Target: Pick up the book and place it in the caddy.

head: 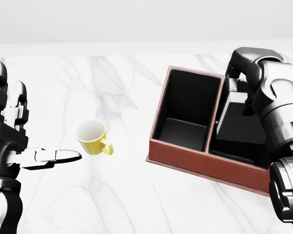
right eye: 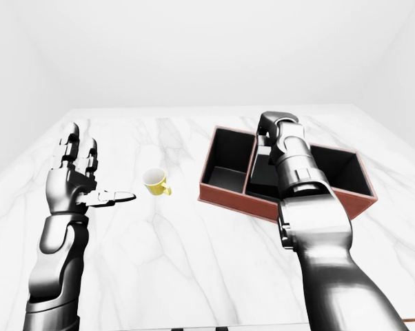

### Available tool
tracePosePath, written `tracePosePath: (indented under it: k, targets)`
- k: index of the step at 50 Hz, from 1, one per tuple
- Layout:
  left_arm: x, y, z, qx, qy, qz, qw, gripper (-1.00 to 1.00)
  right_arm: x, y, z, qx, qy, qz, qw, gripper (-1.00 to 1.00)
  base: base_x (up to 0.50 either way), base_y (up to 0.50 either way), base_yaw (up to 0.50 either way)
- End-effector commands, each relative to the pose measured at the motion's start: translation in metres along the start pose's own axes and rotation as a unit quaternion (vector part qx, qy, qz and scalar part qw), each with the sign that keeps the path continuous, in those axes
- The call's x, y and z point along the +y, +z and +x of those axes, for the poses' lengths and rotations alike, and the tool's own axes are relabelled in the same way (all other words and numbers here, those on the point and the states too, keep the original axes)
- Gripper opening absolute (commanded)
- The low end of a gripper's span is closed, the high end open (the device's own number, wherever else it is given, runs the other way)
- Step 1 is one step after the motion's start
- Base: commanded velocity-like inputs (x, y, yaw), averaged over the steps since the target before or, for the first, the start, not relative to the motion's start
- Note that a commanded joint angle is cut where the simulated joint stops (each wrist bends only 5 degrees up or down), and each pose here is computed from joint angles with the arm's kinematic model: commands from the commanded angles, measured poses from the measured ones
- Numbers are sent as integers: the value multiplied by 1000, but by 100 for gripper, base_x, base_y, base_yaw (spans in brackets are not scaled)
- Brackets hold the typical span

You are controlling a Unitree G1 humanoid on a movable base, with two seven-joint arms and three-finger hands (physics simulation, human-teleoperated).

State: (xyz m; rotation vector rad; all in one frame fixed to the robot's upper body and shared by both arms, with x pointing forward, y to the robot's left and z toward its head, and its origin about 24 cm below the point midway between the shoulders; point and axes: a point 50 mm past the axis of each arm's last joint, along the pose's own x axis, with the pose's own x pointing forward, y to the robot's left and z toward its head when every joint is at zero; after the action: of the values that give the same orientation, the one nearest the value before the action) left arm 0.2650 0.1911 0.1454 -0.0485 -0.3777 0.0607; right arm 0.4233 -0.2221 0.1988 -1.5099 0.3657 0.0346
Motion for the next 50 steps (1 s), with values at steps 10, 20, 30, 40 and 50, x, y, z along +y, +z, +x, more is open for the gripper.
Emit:
tracePosePath:
  k: [10, 20, 30, 40, 50]
  targets:
    - [0, -2, -1, 5, 0, 1, 1000, 100, 3, 1, 1, 3, -21, -20, 1000, -100, 0, 0, 0]
    - [1, -5, -1, 10, 0, 2, 1000, 100, 10, 4, 2, 0, -24, -18, 1000, -100, 0, 0, 0]
    - [1, -7, 0, 15, 0, 4, 1000, 100, 12, 4, 2, 0, -28, -22, 999, -100, 0, 0, 0]
    - [1, -7, 0, 15, 0, 5, 1000, 100, 16, 4, 3, 2, -35, -24, 999, -100, 0, 0, 0]
    - [1, -8, -1, 18, 1, 7, 1000, 100, 21, 4, 4, 2, -39, -28, 999, -100, 0, 0, 0]
